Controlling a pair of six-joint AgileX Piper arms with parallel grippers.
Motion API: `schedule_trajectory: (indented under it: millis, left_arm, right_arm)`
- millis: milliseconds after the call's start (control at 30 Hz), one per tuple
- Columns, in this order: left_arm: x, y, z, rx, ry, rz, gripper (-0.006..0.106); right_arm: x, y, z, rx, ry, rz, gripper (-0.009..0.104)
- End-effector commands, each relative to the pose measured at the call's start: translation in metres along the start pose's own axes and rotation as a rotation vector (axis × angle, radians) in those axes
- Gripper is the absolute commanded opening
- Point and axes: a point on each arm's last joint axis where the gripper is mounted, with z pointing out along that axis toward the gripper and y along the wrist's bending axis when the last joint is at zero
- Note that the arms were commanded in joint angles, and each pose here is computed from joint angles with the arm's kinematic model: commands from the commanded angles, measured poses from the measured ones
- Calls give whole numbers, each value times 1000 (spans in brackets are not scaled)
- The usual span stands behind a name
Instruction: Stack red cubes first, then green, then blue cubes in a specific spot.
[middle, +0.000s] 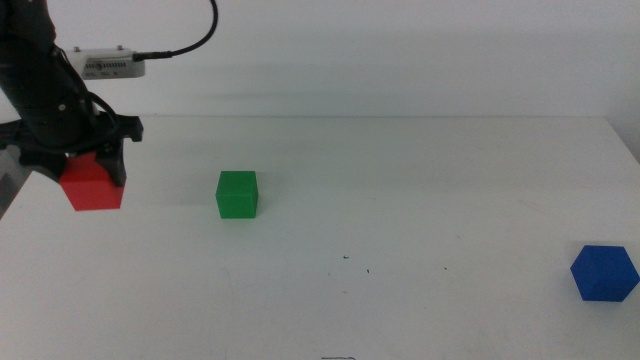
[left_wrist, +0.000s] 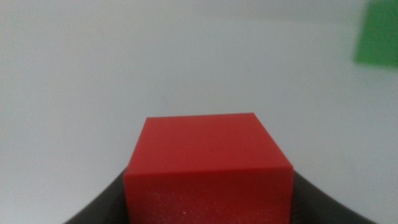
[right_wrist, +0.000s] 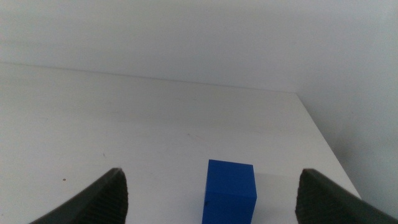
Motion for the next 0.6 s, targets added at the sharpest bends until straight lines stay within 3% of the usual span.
schedule_trajectory:
  millis: [0,567]
  left_arm:
    - [18,-12,-36,-1,-94,-35,-1]
    - [47,-154,-27,59,6,99,-1]
  right_arm:
    - [-11,-1,-2,6,-103,-17,94]
    - [-11,-1,-2,6,-103,-17,94]
